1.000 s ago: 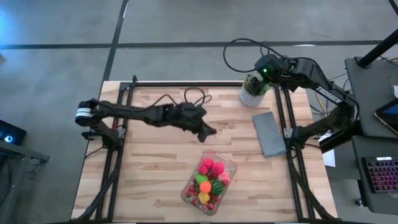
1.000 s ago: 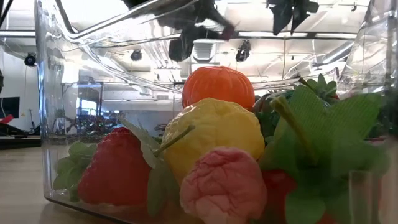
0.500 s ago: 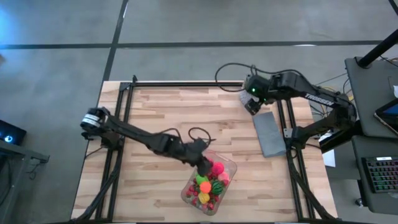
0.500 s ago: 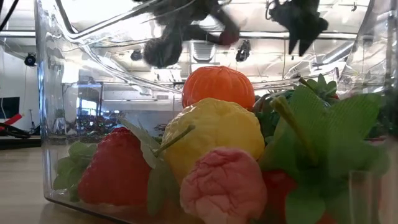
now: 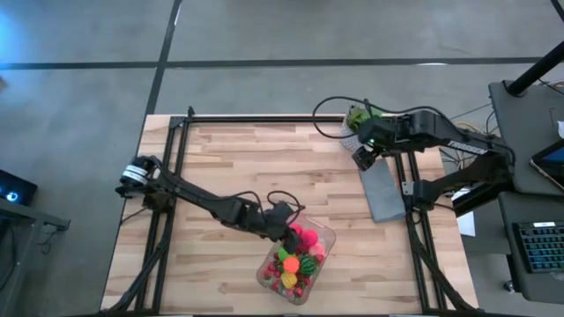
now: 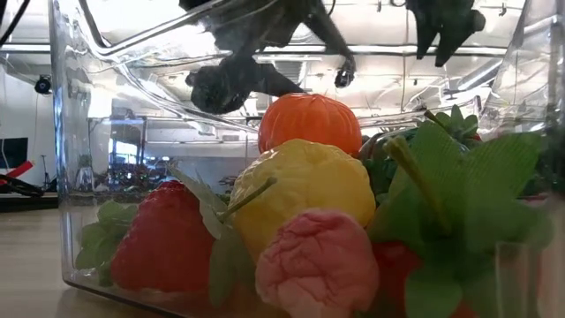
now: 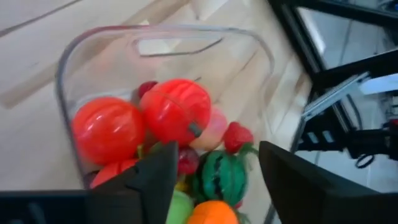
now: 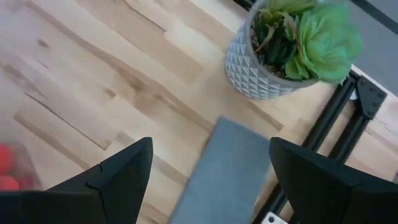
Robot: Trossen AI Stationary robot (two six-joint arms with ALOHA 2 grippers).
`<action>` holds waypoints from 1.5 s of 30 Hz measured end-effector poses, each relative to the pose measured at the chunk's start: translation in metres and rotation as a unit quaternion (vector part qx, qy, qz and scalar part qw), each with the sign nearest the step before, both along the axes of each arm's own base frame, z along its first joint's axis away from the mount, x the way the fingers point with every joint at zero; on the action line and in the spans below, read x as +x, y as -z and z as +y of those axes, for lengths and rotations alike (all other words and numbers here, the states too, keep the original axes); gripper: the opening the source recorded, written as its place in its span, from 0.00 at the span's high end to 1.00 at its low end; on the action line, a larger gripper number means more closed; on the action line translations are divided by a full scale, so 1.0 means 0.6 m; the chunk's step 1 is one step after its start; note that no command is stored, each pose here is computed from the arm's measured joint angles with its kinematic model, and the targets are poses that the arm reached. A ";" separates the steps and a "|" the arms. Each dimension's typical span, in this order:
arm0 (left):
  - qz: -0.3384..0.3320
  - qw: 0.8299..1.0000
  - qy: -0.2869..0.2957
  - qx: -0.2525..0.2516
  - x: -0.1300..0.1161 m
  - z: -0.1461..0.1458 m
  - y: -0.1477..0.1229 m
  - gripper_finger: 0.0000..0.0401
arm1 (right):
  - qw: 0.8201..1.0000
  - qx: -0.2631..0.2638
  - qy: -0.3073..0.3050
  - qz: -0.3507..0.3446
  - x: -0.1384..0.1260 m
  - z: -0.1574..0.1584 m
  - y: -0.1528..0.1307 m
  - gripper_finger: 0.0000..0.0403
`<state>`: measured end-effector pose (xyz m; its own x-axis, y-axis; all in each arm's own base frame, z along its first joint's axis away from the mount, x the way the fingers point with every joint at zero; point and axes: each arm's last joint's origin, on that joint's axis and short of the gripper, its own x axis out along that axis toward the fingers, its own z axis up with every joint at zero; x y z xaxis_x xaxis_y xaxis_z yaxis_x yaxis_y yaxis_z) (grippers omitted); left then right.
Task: Pick and placing Produce into tupperware
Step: Return to Home Position
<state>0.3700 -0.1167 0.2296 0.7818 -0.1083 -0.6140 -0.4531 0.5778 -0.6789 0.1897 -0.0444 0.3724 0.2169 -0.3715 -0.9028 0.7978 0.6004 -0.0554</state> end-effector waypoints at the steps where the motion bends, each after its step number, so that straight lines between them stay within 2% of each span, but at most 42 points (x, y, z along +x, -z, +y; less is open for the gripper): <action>1: -0.005 1.000 0.001 -0.001 0.001 0.000 -0.001 0.46 | 1.000 -0.002 -0.005 -0.004 -0.001 0.002 -0.003 0.22; 5: -0.032 0.999 0.031 0.012 -0.003 0.000 -0.022 0.41 | 0.998 0.017 -0.052 -0.010 -0.010 0.016 -0.013 0.22; 8: -0.064 0.995 0.063 0.046 -0.012 0.000 -0.047 0.40 | 0.995 0.038 -0.096 -0.016 -0.016 0.024 -0.018 0.22; 11: -0.084 0.992 0.072 0.057 -0.022 0.003 -0.071 0.40 | 0.994 0.050 -0.087 -0.036 -0.025 0.032 -0.025 0.22; 14: -0.121 0.985 0.097 0.074 -0.034 0.005 -0.101 0.40 | 0.985 0.049 -0.145 -0.077 -0.036 0.048 -0.038 0.22; 16: -0.174 0.974 0.115 0.093 -0.043 0.001 -0.130 0.40 | 0.972 0.044 -0.191 -0.131 -0.040 0.062 -0.053 0.22; 20: -0.264 0.941 0.154 0.148 -0.072 0.004 -0.190 0.40 | 0.925 0.029 -0.277 -0.260 -0.069 0.085 -0.086 0.22; 23: -0.291 0.925 0.157 0.187 -0.096 0.020 -0.216 0.40 | 0.899 0.018 -0.298 -0.320 -0.100 0.091 -0.084 0.22; 25: -0.300 0.917 0.157 0.212 -0.109 0.031 -0.221 0.40 | 0.889 0.018 -0.298 -0.346 -0.117 0.092 -0.067 0.22; 29: -0.303 0.911 0.154 0.233 -0.147 0.053 -0.213 0.40 | 0.879 0.042 -0.279 -0.384 -0.142 0.092 -0.016 0.22; 31: -0.303 0.909 0.154 0.240 -0.169 0.062 -0.204 0.40 | 0.866 0.050 -0.283 -0.408 -0.146 0.094 0.009 0.22; 36: -0.351 0.890 0.137 0.258 -0.226 0.084 -0.173 0.40 | 0.836 0.017 -0.305 -0.457 -0.152 0.094 0.055 0.22; 38: -0.366 0.888 0.108 0.257 -0.253 0.096 -0.152 0.40 | 0.831 0.000 -0.314 -0.459 -0.155 0.093 0.073 0.22; 39: -0.371 0.891 0.083 0.248 -0.266 0.104 -0.139 0.40 | 0.833 -0.007 -0.313 -0.457 -0.159 0.092 0.081 0.22; 41: -0.354 0.909 0.020 0.220 -0.297 0.125 -0.105 0.40 | 0.843 -0.024 -0.301 -0.446 -0.164 0.089 0.101 0.22; 43: -0.344 0.925 -0.042 0.154 -0.323 0.139 -0.067 0.40 | 0.858 -0.039 -0.276 -0.431 -0.172 0.085 0.119 0.22; 44: -0.356 0.923 -0.048 0.136 -0.334 0.142 -0.053 0.40 | 0.866 -0.031 -0.250 -0.432 -0.174 0.084 0.126 0.22; 45: -0.381 0.914 -0.037 0.138 -0.346 0.141 -0.043 0.40 | 0.870 -0.004 -0.217 -0.443 -0.176 0.083 0.131 0.22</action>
<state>0.1625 -0.0319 0.2555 0.9926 0.0391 0.1150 0.0450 0.7608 -0.6474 0.0842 0.0053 0.2937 0.9472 -0.0872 -0.3084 0.2286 0.8584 0.4593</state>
